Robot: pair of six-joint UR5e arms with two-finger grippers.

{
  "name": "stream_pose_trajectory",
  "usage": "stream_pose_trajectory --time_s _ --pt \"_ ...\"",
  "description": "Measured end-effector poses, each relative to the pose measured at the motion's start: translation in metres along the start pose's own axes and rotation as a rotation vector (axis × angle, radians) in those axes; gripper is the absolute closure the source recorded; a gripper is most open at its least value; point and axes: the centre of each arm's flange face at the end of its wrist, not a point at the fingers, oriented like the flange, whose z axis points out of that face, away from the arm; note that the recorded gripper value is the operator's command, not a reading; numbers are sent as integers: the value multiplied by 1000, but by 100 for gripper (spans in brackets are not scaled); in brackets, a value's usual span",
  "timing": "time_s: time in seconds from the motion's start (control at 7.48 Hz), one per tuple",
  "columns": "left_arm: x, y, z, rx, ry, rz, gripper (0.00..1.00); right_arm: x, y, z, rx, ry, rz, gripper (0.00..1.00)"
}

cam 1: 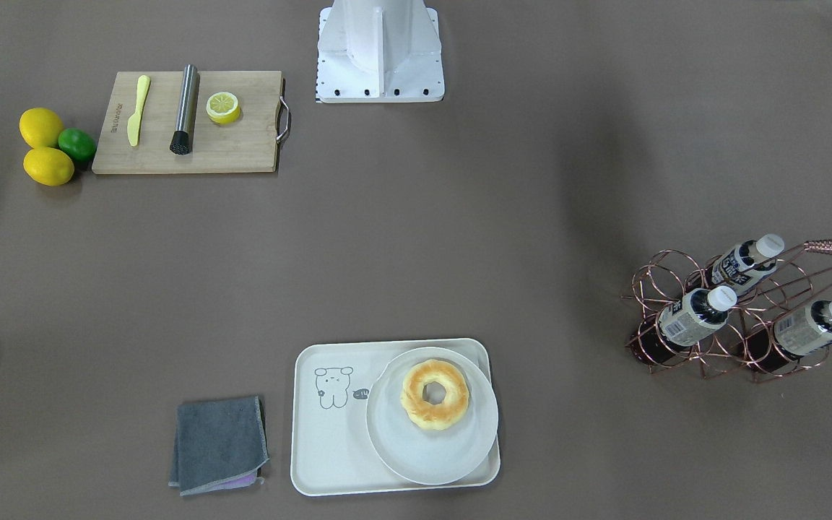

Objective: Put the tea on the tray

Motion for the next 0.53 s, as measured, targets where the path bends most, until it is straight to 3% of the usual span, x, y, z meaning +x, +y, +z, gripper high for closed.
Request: stream_pose_trajectory --time_s 0.4,0.53 --pt "31 -18 3 1 15 76 3 -3 -5 -5 9 4 -10 0" --pt "44 -24 0 28 16 119 3 -4 -6 -6 12 6 -12 0"
